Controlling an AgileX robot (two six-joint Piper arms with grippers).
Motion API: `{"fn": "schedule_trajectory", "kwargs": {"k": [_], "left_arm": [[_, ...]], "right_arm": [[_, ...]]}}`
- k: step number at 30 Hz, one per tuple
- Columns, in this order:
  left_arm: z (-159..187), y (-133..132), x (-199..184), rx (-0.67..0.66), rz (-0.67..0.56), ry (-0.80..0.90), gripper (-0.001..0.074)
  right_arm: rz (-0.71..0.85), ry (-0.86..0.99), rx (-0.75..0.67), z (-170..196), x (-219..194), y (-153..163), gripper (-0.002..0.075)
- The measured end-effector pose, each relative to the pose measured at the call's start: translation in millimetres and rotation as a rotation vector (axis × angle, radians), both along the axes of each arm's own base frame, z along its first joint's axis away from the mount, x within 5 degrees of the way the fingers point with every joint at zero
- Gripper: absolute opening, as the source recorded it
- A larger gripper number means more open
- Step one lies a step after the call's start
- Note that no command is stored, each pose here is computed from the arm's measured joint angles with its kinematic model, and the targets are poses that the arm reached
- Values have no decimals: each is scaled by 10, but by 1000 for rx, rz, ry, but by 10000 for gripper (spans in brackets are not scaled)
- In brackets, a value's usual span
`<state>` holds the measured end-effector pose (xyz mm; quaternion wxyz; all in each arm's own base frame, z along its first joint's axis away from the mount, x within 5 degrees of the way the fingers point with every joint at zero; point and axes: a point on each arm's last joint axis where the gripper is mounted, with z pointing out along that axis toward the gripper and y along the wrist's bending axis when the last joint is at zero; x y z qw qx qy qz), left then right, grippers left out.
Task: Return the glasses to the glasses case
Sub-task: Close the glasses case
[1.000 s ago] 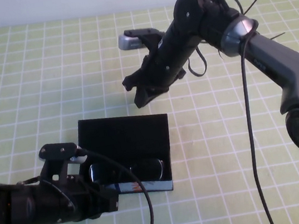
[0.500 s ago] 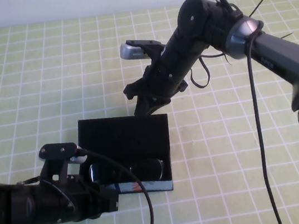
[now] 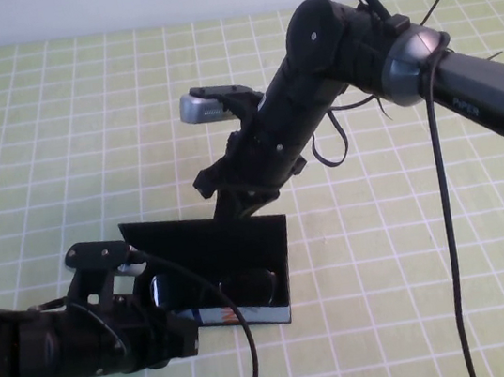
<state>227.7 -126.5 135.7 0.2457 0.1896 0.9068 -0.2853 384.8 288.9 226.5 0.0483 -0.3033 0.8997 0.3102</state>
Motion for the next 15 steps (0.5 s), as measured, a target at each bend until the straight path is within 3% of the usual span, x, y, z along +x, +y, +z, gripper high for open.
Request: {"fn": "schedule_trajectory", "kwargs": {"k": [6,15], "left_arm": [[23,30,8,29,20,-13,-2],[423,158,-339,-9,44,-79,-2]], "right_arm": [[73,4,-23,45,-283,110,-11],[111,67,-95,-209,-454,125,-11]]}}
